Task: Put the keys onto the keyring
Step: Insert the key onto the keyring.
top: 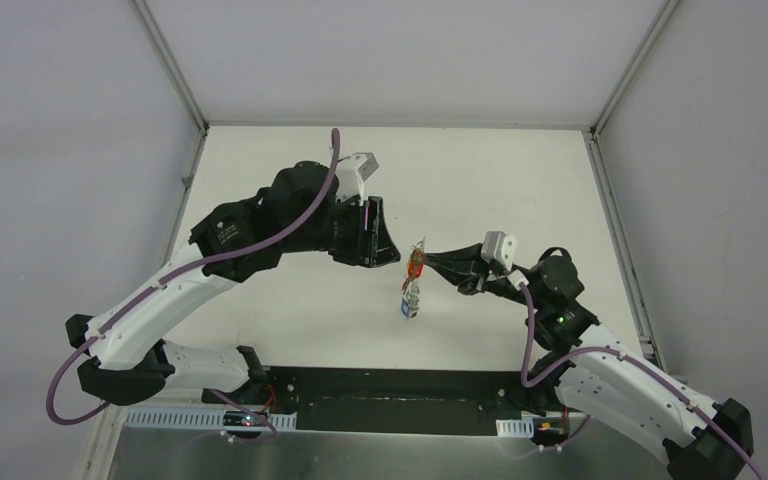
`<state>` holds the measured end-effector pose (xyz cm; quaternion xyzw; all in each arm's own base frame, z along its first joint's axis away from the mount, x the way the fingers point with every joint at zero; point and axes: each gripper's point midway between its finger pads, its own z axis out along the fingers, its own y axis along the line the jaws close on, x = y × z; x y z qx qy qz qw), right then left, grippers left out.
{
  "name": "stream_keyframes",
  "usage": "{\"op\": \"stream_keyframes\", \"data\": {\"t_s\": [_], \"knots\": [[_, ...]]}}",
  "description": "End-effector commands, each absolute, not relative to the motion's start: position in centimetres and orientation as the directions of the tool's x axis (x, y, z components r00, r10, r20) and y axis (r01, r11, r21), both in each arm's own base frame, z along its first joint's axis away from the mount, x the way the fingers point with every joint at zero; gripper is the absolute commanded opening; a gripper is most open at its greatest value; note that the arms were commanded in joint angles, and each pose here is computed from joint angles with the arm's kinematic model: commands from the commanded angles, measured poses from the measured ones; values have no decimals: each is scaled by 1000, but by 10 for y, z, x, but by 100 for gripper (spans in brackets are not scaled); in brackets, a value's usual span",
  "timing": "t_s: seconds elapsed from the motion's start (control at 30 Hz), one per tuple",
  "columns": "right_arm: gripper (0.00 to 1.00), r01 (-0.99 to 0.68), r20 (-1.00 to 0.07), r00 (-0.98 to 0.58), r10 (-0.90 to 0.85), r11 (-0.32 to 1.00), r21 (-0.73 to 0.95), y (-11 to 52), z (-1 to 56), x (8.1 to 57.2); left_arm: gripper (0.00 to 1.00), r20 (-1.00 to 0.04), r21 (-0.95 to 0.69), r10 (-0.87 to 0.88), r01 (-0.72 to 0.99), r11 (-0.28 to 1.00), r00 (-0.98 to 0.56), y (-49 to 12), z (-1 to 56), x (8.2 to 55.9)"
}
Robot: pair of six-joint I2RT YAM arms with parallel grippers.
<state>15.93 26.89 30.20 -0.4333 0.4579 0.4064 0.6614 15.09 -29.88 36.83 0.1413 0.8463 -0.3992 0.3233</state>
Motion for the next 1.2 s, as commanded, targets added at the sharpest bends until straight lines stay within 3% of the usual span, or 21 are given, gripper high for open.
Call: {"op": "stream_keyframes", "data": {"t_s": [0.0,0.4,0.63,0.93,1.17], "knots": [[0,-923,-916,329,232,286,-259,266,347,149,44,-631,-634,-65,466,617,-773,-309,366,151],[0,-928,-923,317,217,271,-255,266,341,148,40,-645,-668,-14,555,496,-764,-347,379,149],[0,-929,-924,317,216,265,-257,267,341,147,39,-638,-666,21,565,487,-770,-357,370,150],[0,-931,-926,313,210,262,-255,268,338,147,21,-648,-689,23,599,407,-761,-367,384,144],[0,-933,-925,313,215,252,-257,269,340,146,28,-643,-697,52,612,374,-764,-376,381,141]]}}
